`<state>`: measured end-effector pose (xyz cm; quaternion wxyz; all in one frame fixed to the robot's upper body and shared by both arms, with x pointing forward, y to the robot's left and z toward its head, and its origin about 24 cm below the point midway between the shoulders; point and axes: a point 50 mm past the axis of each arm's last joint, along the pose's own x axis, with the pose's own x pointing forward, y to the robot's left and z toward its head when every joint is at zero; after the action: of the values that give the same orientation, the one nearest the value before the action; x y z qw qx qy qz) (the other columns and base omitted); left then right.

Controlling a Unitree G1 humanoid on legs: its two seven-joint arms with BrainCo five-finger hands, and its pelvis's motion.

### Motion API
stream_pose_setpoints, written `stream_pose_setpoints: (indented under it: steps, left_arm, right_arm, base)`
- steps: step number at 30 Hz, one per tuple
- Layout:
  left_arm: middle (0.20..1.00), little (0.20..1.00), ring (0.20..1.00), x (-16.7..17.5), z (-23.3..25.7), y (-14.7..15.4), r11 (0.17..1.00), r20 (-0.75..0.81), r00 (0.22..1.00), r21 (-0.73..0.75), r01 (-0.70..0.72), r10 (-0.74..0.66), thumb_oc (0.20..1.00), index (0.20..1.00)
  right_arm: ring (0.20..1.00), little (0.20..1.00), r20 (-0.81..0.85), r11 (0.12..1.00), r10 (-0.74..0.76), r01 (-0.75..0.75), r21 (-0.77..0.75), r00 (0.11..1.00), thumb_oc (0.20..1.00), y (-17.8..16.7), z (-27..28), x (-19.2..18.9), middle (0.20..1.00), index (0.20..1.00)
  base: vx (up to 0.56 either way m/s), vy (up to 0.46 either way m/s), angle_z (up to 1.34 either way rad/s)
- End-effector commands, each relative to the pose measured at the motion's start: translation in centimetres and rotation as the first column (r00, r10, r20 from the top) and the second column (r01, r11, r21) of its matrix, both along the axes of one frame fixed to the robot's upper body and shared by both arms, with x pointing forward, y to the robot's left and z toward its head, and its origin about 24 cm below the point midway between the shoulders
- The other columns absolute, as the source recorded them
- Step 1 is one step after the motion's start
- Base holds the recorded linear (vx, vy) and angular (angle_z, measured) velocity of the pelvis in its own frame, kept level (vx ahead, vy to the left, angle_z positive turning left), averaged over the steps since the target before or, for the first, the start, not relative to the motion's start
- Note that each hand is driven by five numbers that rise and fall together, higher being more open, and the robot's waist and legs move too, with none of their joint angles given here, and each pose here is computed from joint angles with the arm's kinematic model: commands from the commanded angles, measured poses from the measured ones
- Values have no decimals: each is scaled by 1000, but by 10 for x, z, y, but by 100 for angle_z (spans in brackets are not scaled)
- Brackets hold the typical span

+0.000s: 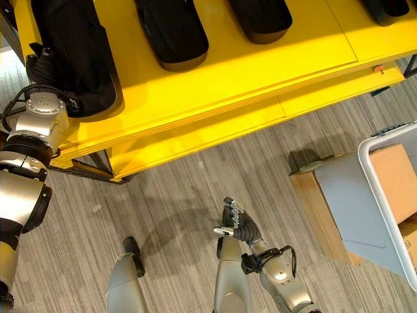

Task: Move parts from the plastic box to the shelf.

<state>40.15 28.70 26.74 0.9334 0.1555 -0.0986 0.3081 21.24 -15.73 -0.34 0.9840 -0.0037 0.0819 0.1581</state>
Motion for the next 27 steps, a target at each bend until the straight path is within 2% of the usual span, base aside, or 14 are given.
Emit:
stream_pose_setpoints:
  steps: [1,11,12,13,27]
  left_arm:
    - [200,200,200,-22,62,30,995,215,972,-49,-81,90,200,200]
    - [200,200,200,-19,52,29,987,228,970,-153,-45,80,200,200]
    - [335,335,335,-19,51,29,987,226,971,-153,-43,78,335,335]
    - [1000,1000,1000,-18,50,28,987,224,972,-154,-37,71,1000,1000]
    - [1000,1000,1000,-20,54,31,993,210,975,-105,-52,73,1000,1000]
  right_arm:
    - [1000,1000,43,1000,-25,25,15,999,1000,-9,9,4,1000,1000]
    - [1000,1000,20,1000,-23,24,-12,1000,1000,-14,4,0,1000,1000]
    - [1000,1000,21,1000,-24,24,-11,999,1000,-14,4,0,1000,1000]
    - [1000,1000,18,1000,-23,23,-13,1000,1000,-15,4,-1,1000,1000]
    - [1000,1000,11,999,-15,15,-32,1000,1000,-20,3,-1,1000,1000]
  base:
    - [0,0,0]
    - [0,0,0]
    - [0,0,0]
    - [0,0,0]
    - [0,0,0]
